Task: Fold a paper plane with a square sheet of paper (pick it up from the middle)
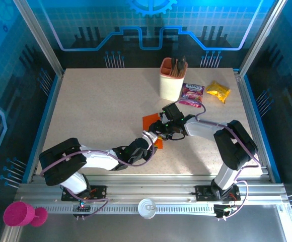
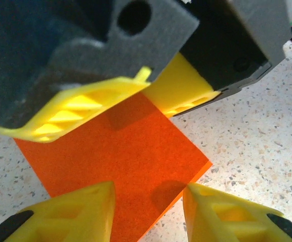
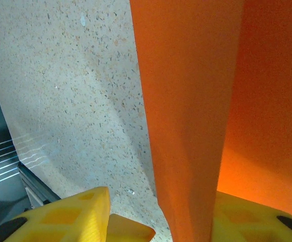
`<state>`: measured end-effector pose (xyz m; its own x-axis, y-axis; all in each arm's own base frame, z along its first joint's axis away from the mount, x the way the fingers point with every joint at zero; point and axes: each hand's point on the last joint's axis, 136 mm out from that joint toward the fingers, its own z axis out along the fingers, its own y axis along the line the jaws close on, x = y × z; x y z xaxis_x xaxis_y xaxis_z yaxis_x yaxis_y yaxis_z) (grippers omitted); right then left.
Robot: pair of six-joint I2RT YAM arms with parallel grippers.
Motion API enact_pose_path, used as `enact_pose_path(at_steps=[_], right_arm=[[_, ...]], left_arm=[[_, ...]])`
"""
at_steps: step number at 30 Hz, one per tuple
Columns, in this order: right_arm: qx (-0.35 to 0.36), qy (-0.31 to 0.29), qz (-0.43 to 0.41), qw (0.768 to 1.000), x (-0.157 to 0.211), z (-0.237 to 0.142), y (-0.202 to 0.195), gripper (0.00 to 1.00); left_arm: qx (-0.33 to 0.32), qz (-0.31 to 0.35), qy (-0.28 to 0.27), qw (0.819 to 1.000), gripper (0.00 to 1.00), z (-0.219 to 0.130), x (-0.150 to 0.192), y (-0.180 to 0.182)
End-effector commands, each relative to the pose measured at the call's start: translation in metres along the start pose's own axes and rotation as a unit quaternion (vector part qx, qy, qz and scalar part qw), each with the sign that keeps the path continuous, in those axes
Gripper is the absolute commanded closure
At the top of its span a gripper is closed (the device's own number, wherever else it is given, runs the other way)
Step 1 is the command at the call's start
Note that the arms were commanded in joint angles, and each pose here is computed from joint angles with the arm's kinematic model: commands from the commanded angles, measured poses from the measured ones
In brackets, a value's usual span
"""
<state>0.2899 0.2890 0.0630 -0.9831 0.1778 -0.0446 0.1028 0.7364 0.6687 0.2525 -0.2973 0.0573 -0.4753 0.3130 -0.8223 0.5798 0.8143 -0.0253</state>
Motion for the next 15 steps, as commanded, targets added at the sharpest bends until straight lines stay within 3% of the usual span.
enact_pose_path(at_steps=[1,8,15], right_arm=[[0.001,0.011,0.003,1.000,0.007,0.006,-0.002,0.54],[0.001,0.010,0.006,1.000,0.008,0.006,-0.001,0.54],[0.002,0.008,0.005,1.000,0.011,0.005,0.002,0.54]], left_arm=[[0.011,0.003,-0.007,1.000,0.59,0.004,-0.010,-0.005],[0.003,-0.007,-0.017,1.000,0.60,0.005,-0.014,-0.003],[0.002,-0.011,-0.029,1.000,0.76,0.007,-0.020,-0.004]])
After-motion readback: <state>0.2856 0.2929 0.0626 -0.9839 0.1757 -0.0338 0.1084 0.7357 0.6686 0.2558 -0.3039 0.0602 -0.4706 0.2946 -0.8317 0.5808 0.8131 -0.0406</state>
